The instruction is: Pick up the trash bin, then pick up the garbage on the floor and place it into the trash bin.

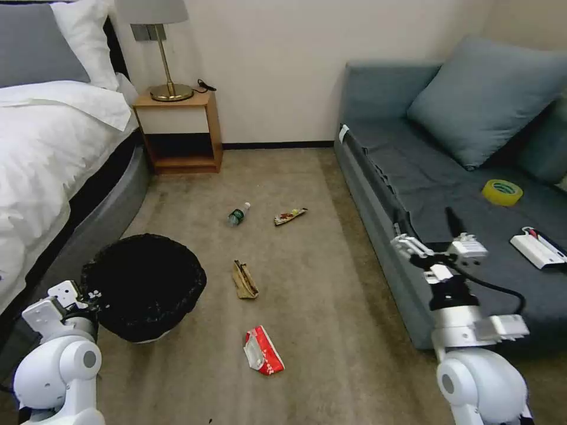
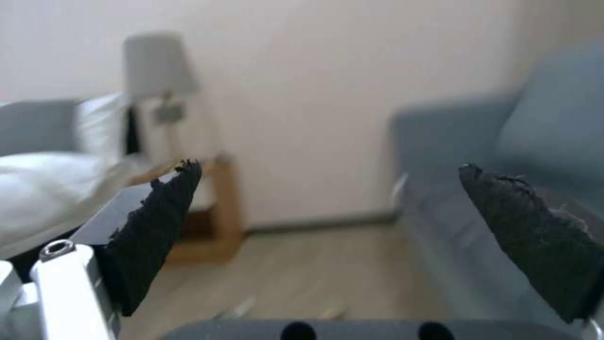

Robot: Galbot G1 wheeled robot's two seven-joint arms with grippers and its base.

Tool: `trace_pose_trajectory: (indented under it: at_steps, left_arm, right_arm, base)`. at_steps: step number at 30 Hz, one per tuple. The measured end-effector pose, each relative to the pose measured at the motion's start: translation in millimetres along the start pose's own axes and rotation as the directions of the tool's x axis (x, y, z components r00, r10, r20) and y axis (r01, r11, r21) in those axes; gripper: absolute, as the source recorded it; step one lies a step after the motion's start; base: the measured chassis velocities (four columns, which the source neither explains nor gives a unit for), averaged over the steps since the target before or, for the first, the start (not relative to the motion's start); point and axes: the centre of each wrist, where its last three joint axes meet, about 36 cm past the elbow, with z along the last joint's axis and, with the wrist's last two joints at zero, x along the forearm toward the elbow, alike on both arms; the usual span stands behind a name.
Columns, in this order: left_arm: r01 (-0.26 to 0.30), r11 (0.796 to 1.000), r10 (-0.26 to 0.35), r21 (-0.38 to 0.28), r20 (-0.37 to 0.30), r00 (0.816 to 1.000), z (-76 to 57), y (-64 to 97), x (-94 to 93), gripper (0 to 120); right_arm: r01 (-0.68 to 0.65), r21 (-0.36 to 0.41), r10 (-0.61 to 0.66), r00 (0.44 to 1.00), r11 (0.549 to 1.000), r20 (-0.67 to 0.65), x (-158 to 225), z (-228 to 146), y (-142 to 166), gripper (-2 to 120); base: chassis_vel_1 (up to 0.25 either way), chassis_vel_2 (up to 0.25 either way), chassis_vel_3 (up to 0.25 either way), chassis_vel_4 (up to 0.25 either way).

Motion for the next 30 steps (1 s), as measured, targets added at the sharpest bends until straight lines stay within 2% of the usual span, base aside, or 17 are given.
trace_pose_trajectory:
  at_steps: [2,3,7,8,12,13,17,18,21,22,23,25,26,30]
  left_arm:
    - [-0.011,1.0,0.011,0.002,0.021,1.0,-5.2,-1.1,6.0,3]
    - [-0.011,1.0,0.011,0.002,0.021,1.0,-5.2,-1.1,6.0,3]
    - [-0.02,1.0,0.019,0.007,0.045,0.999,-11.2,-1.5,11.0,3]
    - [-0.02,1.0,0.019,0.007,0.045,0.999,-11.2,-1.5,11.0,3]
    - [-0.014,1.0,0.013,0.013,0.038,0.999,-8.8,-1.4,9.3,3]
    - [-0.014,1.0,0.013,0.013,0.038,0.999,-8.8,-1.4,9.3,3]
    - [-0.019,1.0,0.019,0.007,0.023,1.0,-4.5,-8.6,-1.4,3]
    - [-0.019,1.0,0.019,0.007,0.023,1.0,-4.5,-8.6,-1.4,3]
    - [-0.013,1.0,0.012,0.005,0.014,1.0,-1.4,-8.1,-2.7,3]
    - [-0.013,1.0,0.012,0.005,0.014,1.0,-1.4,-8.1,-2.7,3]
    - [-0.009,1.0,0.008,0.004,0.013,1.0,-1.1,-7.4,-3.1,3]
    - [-0.004,1.0,0.004,0.004,0.014,1.0,-1.3,-6.6,-3.7,3]
    - [-0.004,1.0,0.004,0.004,0.014,1.0,-1.3,-6.6,-3.7,3]
    - [0.008,1.0,-0.008,0.005,0.015,1.0,-1.4,-3.1,-3.4,3]
  right_arm:
    - [0.062,-0.064,-0.069,0.992,0.996,-0.104,-4.2,0.5,14.5,100]
    - [0.062,-0.064,-0.069,0.992,0.996,-0.104,-4.2,0.5,14.5,100]
    - [0.183,-0.104,-0.209,0.909,0.977,-0.361,-3.3,20.0,31.6,100]
    - [0.183,-0.104,-0.209,0.909,0.977,-0.361,-3.3,20.0,31.6,100]
    - [0.234,-0.127,-0.265,0.797,0.964,-0.542,-17.7,54.4,38.3,100]
    - [0.234,-0.127,-0.265,0.797,0.964,-0.542,-17.7,54.4,38.3,100]
    - [0.279,-0.117,-0.282,0.675,0.953,-0.682,-35.0,86.9,39.4,100]
    - [0.279,-0.117,-0.282,0.675,0.953,-0.682,-35.0,86.9,39.4,100]
    - [0.3,-0.093,-0.257,0.572,0.949,-0.779,-47.4,110.8,43.8,100]
    - [0.3,-0.093,-0.257,0.572,0.949,-0.779,-47.4,110.8,43.8,100]
    - [0.314,-0.083,-0.246,0.526,0.946,-0.814,-54.3,119.2,46.7,100]
    - [0.342,-0.066,-0.234,0.476,0.937,-0.848,-71.5,129.5,55.3,100]
    - [0.342,-0.066,-0.234,0.476,0.937,-0.848,-71.5,129.5,55.3,100]
    - [0.388,-0.091,-0.244,0.368,0.917,-0.897,-93.5,149.4,77.4,100]
  base:
    - [0.0,0.0,0.0,0.0]
    - [0.0,0.0,0.0,0.0]
    - [0.0,0.0,0.0,0.0]
    - [0.0,0.0,0.0,0.0]
    - [0.0,0.0,0.0,0.0]
    - [0.0,0.0,0.0,0.0]
    - [0.0,0.0,0.0,0.0]
    - [0.0,0.0,0.0,0.0]
    - [0.0,0.0,0.0,0.0]
    - [0.0,0.0,0.0,0.0]
    - [0.0,0.0,0.0,0.0]
    - [0.0,0.0,0.0,0.0]
    - [0.0,0.0,0.0,0.0]
    - [0.0,0.0,0.0,0.0]
